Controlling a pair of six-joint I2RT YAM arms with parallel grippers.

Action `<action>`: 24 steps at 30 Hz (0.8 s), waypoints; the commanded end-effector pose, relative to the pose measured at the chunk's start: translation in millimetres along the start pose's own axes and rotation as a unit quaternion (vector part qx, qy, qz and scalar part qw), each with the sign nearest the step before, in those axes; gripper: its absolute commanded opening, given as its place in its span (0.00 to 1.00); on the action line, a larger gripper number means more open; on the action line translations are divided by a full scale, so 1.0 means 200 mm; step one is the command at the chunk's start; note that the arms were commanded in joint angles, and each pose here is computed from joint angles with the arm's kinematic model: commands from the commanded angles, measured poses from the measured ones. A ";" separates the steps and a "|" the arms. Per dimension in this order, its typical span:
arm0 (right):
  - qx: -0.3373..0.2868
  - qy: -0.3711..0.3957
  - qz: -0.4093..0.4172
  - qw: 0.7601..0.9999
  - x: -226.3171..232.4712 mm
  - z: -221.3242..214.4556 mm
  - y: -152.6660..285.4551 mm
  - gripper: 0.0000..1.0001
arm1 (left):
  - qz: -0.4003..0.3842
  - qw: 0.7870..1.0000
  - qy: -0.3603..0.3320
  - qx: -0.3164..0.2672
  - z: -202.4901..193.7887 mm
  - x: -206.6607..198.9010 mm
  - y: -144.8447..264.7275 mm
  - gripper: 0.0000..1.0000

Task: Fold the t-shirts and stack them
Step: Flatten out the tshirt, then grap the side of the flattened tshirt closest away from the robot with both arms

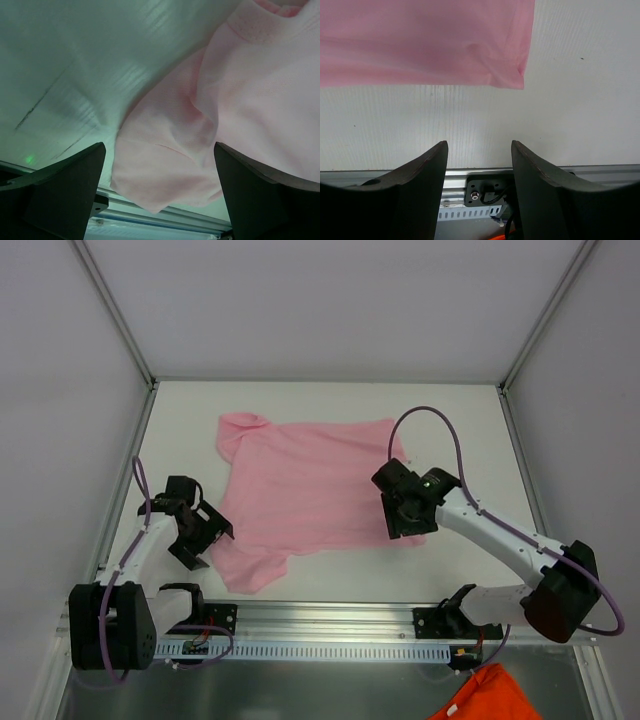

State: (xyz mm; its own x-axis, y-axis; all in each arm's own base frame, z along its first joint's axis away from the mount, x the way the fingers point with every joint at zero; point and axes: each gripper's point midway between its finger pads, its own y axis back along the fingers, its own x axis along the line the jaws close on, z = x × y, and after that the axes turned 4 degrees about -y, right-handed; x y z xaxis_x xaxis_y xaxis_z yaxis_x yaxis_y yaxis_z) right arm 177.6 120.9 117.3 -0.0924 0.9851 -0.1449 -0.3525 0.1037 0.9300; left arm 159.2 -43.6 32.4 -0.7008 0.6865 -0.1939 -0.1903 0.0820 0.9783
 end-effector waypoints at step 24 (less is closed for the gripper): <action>-0.007 -0.005 -0.020 1.000 -0.10 -0.08 0.04 0.58 | 0.004 1.000 0.010 -0.012 0.01 0.02 -0.16 0.43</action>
State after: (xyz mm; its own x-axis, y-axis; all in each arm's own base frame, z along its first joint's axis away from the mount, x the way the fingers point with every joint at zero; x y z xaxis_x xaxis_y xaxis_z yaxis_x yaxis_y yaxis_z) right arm 166.1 107.6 118.9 -0.0827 0.9839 -0.1584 -0.3511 0.1200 0.9286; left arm 149.0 -33.3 9.7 -0.7219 0.6822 -0.1165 -0.1391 0.0219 0.9900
